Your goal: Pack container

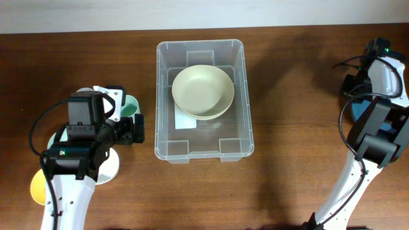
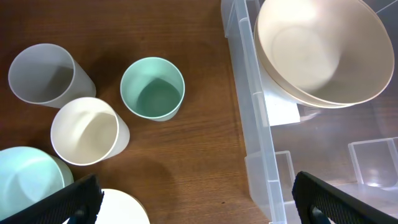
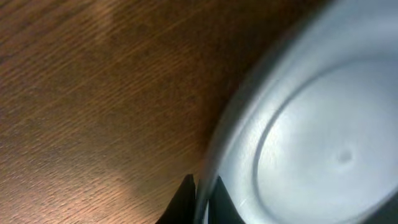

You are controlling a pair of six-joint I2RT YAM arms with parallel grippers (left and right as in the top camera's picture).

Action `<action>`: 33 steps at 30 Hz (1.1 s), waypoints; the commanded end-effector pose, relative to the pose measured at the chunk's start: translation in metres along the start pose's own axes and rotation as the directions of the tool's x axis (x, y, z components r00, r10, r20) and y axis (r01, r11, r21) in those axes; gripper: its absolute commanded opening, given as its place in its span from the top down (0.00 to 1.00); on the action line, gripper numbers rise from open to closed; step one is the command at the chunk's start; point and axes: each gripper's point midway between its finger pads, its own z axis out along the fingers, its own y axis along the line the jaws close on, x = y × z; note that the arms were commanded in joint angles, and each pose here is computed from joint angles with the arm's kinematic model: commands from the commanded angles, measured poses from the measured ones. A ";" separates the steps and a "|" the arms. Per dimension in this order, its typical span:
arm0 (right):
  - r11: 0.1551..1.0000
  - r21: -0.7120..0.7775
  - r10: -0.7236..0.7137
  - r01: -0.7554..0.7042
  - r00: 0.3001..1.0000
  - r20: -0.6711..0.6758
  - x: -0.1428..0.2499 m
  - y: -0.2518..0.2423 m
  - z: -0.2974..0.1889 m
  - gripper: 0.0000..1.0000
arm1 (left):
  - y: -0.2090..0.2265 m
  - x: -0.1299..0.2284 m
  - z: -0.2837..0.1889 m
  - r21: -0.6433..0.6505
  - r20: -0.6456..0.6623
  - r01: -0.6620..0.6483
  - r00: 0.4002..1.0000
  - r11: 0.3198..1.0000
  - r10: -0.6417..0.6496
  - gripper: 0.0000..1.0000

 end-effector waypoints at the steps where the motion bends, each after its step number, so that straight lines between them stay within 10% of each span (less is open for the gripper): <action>1: 1.000 -0.017 -0.002 0.002 1.000 -0.015 0.004 0.008 0.001 0.96 | 0.000 -0.007 -0.005 0.004 0.025 0.011 1.000 1.000 -0.011 0.00; 15: 0.957 -0.175 -0.167 0.230 0.934 0.316 -0.016 0.095 -0.170 0.96 | 0.065 -0.006 -0.026 -0.130 0.038 0.181 0.983 0.975 -0.178 0.01; 23: 0.840 -0.123 -0.381 0.528 0.737 0.558 0.025 0.182 -0.293 0.96 | 0.077 0.000 -0.028 -0.156 0.030 0.214 0.977 0.964 -0.212 0.01; 33: 0.935 0.050 -0.331 0.352 0.811 0.483 0.018 0.142 -0.266 0.96 | 0.076 0.003 -0.028 -0.155 0.020 0.215 0.976 0.964 -0.215 0.00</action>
